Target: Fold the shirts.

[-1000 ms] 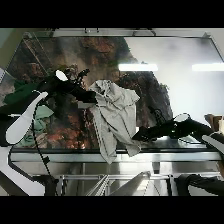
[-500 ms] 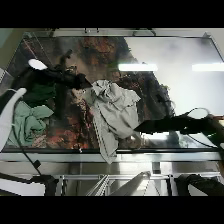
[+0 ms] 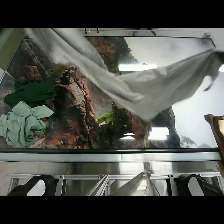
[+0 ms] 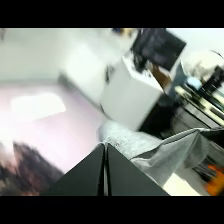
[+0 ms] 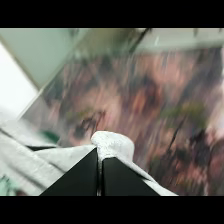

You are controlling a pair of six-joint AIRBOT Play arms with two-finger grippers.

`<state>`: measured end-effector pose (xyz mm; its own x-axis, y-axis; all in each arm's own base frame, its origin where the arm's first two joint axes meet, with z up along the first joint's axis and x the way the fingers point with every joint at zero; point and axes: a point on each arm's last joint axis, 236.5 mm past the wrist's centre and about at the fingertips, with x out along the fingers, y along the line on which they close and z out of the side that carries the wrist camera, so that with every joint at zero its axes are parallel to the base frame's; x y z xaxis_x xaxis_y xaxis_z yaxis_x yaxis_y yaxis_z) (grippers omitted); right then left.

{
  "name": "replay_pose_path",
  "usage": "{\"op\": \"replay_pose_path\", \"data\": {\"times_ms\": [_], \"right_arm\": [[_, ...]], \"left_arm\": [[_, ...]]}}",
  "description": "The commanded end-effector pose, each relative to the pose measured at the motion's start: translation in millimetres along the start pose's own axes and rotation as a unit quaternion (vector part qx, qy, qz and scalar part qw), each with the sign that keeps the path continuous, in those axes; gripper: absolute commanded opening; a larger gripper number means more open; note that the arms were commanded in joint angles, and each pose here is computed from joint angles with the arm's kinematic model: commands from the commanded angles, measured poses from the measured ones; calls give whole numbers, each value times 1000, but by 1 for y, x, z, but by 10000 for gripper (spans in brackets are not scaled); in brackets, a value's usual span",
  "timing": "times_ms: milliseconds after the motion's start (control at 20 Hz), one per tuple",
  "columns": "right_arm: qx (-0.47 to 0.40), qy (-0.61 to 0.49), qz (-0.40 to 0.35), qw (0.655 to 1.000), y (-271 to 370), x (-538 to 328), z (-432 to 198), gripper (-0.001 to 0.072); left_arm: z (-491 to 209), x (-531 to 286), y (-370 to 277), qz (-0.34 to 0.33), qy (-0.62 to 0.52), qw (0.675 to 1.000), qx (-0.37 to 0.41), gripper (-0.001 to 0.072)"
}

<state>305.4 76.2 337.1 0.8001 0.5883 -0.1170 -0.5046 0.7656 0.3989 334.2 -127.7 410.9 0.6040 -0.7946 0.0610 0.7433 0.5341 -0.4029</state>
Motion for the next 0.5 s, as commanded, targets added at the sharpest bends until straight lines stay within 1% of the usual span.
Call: {"op": "replay_pose_path", "data": {"times_ms": [0,100,150,250,350,450], "right_arm": [[-78,-80,-26,993,29,-29,56,16],[-59,-64,-26,996,11,-21,51,16],[-43,-50,-21,998,-1,-13,45,17],[4,-4,9,1000,-25,14,25,17],[53,50,41,997,-48,49,-5,17],[105,118,59,986,-76,93,-51,17]], "left_arm": [[30,-41,-68,47,-58,991,113,20],[13,-48,-51,103,-19,988,116,20],[2,-48,-41,114,1,988,108,21],[-25,-42,-17,113,23,991,66,21],[-67,-27,17,98,59,993,-2,20],[-120,-7,56,84,103,989,-65,20]]}}
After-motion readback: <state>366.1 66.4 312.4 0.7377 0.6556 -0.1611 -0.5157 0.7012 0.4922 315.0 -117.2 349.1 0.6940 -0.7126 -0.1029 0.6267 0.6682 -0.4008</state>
